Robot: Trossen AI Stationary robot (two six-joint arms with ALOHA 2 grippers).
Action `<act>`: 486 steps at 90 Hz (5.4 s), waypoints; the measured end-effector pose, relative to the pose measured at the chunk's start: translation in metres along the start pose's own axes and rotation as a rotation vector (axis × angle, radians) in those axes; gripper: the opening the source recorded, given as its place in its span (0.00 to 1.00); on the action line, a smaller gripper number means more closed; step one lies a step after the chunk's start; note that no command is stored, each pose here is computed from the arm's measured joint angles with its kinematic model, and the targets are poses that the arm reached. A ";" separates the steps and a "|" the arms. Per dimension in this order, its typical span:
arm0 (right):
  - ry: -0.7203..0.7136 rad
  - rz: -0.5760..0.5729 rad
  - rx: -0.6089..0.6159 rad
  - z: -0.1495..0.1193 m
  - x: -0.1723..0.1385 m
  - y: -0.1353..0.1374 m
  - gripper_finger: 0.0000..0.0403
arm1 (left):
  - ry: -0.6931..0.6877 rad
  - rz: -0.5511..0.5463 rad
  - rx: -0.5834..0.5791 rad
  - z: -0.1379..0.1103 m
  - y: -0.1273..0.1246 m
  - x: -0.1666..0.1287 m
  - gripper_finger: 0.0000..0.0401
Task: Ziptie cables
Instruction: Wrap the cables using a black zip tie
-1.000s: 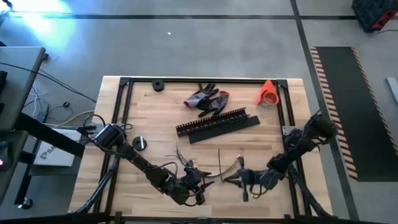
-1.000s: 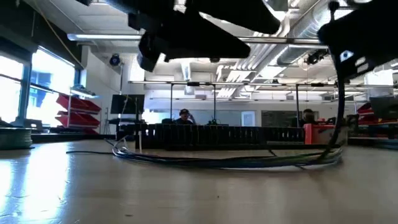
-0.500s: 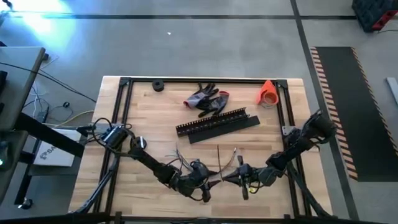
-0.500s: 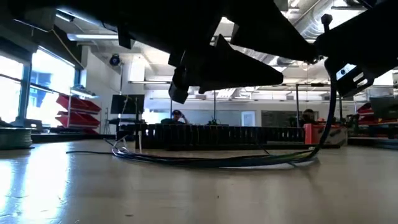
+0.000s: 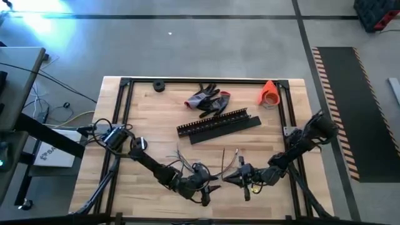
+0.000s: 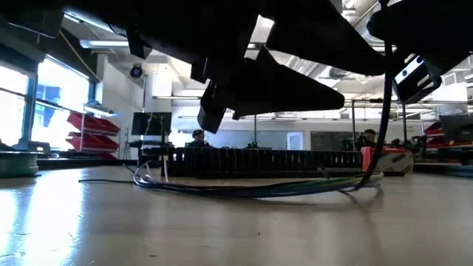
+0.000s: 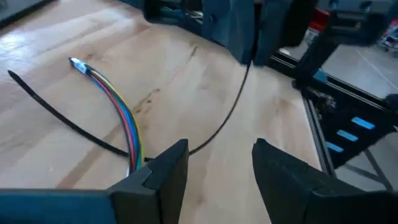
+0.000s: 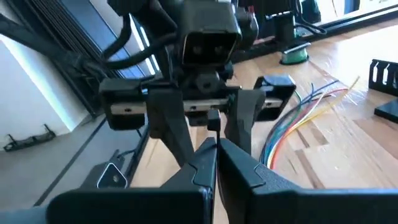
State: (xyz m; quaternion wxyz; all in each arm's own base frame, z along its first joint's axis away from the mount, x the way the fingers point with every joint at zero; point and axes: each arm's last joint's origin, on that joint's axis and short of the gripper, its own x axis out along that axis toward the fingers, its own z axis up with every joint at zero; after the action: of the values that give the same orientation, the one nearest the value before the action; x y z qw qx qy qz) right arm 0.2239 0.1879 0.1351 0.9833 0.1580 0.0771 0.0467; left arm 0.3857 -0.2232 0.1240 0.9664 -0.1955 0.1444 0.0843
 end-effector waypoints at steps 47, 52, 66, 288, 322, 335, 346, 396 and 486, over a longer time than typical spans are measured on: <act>-0.028 0.021 -0.018 0.003 0.000 0.002 0.00 | -0.077 0.033 -0.016 0.011 0.006 0.006 0.40; -0.029 0.019 -0.015 0.003 0.000 0.002 0.00 | -0.104 0.022 0.011 0.012 0.001 0.003 0.40; -0.050 0.017 0.086 0.005 -0.001 0.002 0.00 | -0.190 0.033 0.030 0.012 -0.011 -0.006 0.40; -0.059 0.209 -0.125 0.005 -0.027 -0.024 0.00 | -0.278 0.072 0.050 0.013 -0.014 0.034 0.47; -0.090 0.071 -0.118 0.005 -0.026 -0.028 0.00 | -0.275 0.029 0.010 0.018 -0.017 0.037 0.44; -0.088 0.067 -0.104 0.005 -0.027 -0.028 0.00 | -0.303 0.093 0.006 0.019 -0.014 0.037 0.44; -0.086 0.067 -0.097 0.005 -0.027 -0.028 0.00 | -0.312 0.116 -0.002 0.022 -0.010 0.040 0.44; -0.090 0.038 -0.101 0.003 -0.029 -0.026 0.00 | -0.308 0.106 0.022 0.025 -0.008 0.043 0.09; -0.100 0.040 -0.088 0.004 -0.029 -0.025 0.00 | -0.304 0.105 0.002 0.030 0.001 0.050 0.28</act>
State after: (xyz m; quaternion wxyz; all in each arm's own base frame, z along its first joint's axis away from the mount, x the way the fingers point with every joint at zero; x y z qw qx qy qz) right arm 0.1975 0.1600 0.1349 0.9908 0.1185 0.0224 0.0616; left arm 0.4398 -0.2048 0.1346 0.9715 -0.1717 0.0068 0.1632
